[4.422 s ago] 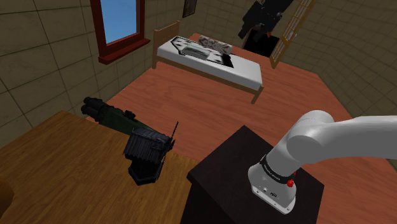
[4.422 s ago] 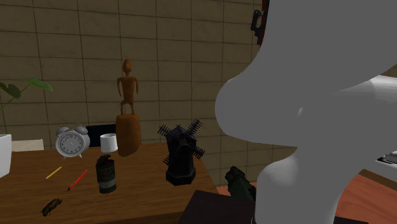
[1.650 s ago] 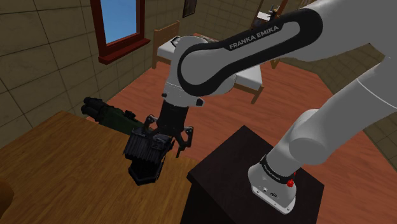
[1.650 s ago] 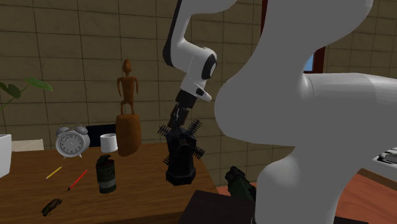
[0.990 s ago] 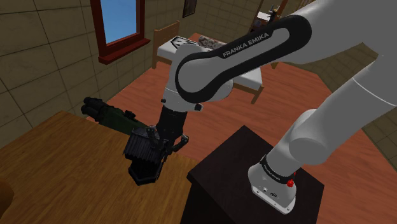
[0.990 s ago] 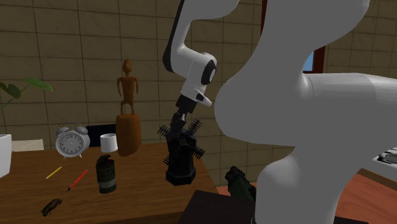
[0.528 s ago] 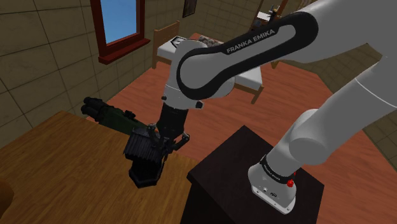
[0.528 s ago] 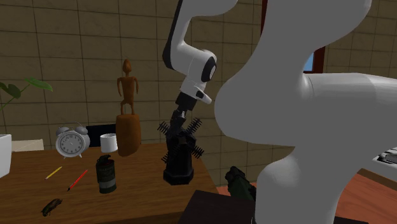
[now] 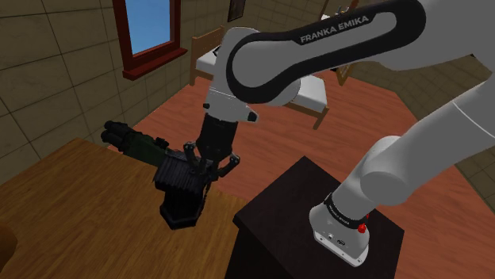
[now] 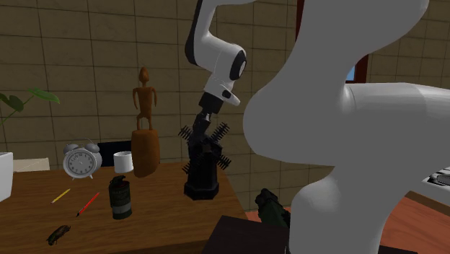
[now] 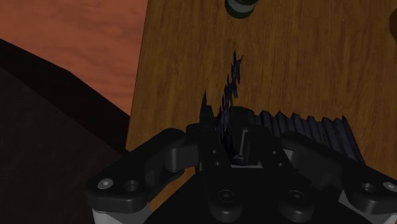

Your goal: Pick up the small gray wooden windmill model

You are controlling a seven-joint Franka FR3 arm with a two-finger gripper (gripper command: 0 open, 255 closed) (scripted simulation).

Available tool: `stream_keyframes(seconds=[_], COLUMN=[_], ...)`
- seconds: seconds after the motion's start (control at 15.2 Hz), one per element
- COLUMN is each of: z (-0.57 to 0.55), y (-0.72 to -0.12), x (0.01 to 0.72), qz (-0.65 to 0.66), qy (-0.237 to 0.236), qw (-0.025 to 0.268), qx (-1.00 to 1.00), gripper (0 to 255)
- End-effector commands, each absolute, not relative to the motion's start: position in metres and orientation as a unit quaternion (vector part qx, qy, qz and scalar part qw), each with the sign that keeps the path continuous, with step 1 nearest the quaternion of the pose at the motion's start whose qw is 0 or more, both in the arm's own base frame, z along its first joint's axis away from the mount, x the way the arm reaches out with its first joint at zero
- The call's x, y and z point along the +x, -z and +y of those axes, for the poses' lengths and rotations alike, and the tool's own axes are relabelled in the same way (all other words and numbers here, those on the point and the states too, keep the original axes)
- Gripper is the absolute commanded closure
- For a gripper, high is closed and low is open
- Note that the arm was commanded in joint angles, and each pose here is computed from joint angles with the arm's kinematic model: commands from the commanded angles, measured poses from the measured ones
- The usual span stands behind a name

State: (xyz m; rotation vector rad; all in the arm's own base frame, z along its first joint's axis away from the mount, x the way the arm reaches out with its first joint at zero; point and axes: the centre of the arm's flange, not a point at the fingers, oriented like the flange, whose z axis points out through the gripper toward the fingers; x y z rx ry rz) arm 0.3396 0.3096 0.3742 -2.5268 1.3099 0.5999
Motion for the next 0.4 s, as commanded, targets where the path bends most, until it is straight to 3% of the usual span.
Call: stream_keyframes(seconds=[0.0,0.33], z=[0.31,0.31], y=[-0.386,-0.402], x=[0.34,0.34], qz=[0.447,0.447], qy=[-0.204,-0.204], qw=[0.117,0.117], qx=[-0.863,-0.863], gripper=[255,255])
